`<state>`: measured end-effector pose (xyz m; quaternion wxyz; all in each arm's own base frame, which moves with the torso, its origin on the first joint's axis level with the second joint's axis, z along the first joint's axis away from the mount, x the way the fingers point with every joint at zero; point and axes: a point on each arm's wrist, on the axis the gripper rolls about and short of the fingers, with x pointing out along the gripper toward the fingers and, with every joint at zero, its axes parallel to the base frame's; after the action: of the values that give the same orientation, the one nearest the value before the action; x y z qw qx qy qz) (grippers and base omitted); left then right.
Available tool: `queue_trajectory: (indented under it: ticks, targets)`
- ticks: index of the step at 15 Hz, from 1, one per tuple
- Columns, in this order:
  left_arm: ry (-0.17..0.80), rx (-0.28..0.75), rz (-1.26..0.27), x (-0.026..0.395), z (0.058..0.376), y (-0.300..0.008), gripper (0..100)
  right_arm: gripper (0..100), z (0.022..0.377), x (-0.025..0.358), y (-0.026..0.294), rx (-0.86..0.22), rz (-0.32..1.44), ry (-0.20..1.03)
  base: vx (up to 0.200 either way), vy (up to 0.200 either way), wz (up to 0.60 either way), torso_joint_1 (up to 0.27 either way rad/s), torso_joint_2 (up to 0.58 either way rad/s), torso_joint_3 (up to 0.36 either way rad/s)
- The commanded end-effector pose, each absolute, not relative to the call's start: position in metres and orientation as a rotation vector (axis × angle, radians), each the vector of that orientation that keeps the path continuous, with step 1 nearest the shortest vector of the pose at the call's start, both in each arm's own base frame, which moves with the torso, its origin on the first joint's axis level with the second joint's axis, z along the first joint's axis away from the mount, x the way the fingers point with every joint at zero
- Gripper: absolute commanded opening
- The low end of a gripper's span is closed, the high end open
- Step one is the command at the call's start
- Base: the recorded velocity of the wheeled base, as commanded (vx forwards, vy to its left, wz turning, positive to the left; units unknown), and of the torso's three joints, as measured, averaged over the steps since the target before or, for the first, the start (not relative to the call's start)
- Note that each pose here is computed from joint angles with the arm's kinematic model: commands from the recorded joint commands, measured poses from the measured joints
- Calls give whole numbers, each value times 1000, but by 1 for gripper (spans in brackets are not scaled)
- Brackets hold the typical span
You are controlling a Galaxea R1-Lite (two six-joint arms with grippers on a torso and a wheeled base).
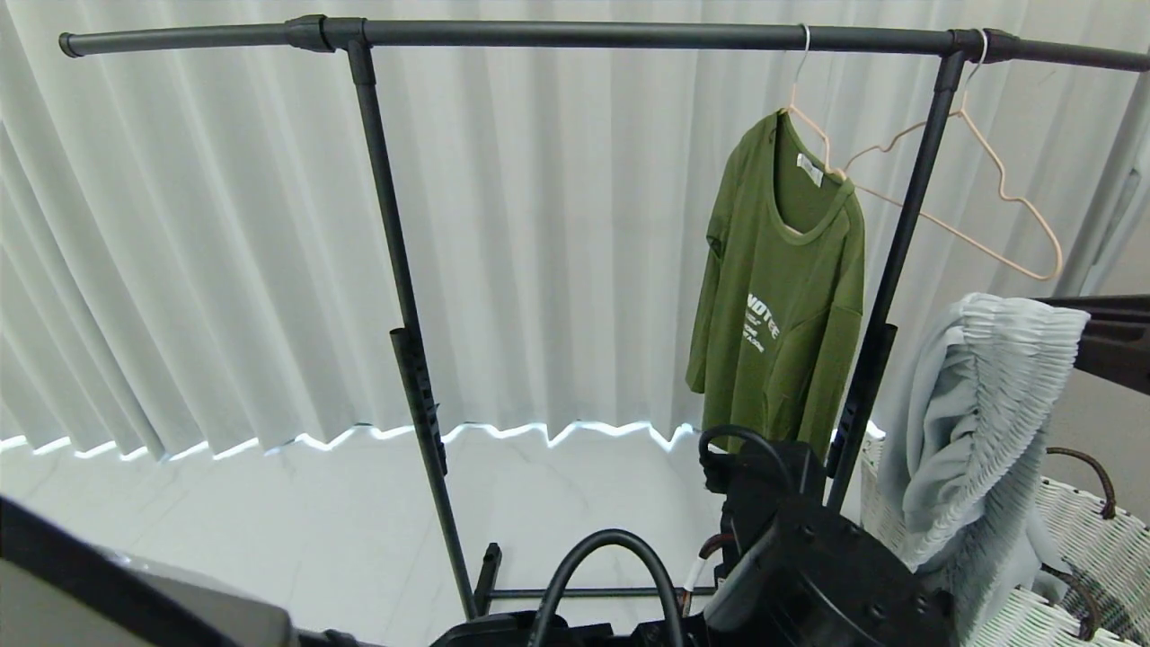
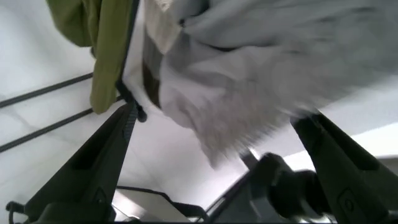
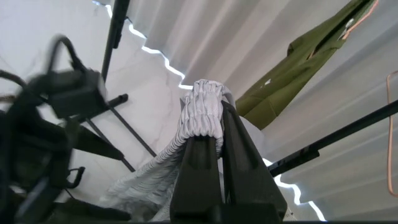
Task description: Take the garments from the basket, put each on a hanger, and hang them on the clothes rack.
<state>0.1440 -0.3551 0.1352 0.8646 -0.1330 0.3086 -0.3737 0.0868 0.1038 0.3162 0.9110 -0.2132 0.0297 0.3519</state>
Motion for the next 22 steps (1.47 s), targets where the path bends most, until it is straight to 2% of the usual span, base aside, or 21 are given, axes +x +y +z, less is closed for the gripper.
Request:
queue_trajectory:
  ticks: [1, 6, 7, 12, 14, 15, 17, 22]
  targets:
    - [685, -233, -725, 152, 107, -361, 100, 0, 318, 84, 101, -435, 728, 51, 0, 0, 0, 0, 0, 0]
    - [731, -180, -687, 151, 88, -350, 100, 0, 319, 82, 99, -404, 725, 51, 0, 0, 0, 0, 0, 0]
    - [732, -179, -687, 150, 88, -349, 0, 0, 319, 82, 98, -404, 725, 50, 0, 0, 0, 0, 0, 0]
    - [730, -156, -648, 152, 83, -343, 0, 0, 318, 81, 98, -406, 726, 53, 0, 0, 0, 0, 0, 0]
    - [735, -83, -595, 146, 74, -325, 0, 0, 315, 82, 98, -412, 727, 66, 0, 0, 0, 0, 0, 0]
    - [728, -74, -586, 140, 80, -312, 0, 0, 309, 83, 99, -422, 731, 80, 0, 0, 0, 0, 0, 0]
    - [688, -118, -584, 134, 110, -281, 0, 0, 299, 85, 103, -437, 734, 99, 0, 0, 0, 0, 0, 0]
    - [529, -99, -497, 126, 222, -167, 0, 0, 295, 105, 138, -405, 752, 27, 0, 0, 0, 0, 0, 0]
